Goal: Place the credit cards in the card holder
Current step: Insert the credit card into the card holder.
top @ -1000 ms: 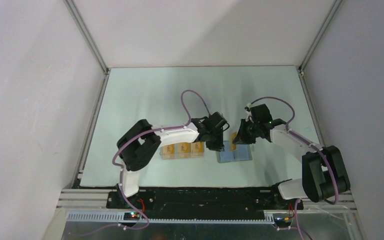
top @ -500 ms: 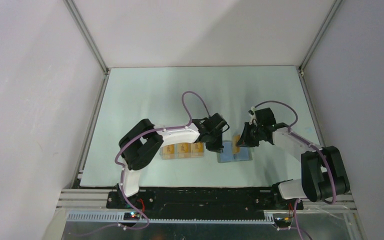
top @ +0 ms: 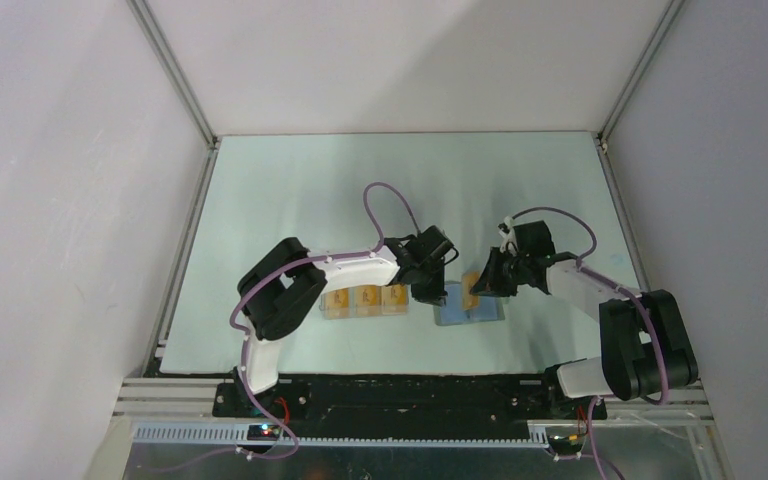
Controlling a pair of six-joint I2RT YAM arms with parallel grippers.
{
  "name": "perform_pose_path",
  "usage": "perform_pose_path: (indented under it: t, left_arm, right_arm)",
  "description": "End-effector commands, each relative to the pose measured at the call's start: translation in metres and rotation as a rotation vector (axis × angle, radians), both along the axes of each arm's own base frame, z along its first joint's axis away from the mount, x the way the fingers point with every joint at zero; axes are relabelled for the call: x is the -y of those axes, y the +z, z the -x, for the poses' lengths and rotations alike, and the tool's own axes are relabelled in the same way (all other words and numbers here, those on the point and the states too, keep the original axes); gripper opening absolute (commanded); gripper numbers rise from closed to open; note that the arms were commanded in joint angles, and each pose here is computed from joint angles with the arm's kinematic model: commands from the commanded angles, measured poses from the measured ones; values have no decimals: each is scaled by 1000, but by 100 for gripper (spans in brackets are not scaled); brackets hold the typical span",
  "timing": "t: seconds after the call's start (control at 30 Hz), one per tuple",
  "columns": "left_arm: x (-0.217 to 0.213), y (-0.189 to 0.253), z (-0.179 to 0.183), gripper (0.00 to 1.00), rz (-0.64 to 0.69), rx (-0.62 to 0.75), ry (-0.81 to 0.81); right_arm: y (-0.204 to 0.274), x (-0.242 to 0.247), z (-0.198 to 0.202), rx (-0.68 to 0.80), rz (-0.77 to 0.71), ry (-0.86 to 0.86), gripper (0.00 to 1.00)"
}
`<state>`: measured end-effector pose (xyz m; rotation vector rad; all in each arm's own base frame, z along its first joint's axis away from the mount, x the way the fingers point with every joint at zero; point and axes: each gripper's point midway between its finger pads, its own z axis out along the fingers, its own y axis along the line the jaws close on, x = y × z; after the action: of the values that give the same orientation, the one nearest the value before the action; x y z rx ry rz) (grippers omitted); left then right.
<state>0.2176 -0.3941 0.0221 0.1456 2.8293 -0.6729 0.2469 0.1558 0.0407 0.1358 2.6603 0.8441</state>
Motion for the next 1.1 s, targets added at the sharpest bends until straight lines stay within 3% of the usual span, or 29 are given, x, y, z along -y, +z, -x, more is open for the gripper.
perform_pose_path:
  t: [0.0,0.53,1.07]
  left_arm:
    - [0,1,-2,14,0,11,-22]
    - [-8,9,-6,14,24,-7,-2]
    - [-15,0,-3,9,4,-25,5]
  right_arm:
    - [-7,-5,12,-34,-34,17,0]
    - [-5,-9,23,-23,-118,34,0]
    - [6,-11,7,38,-198,20,0]
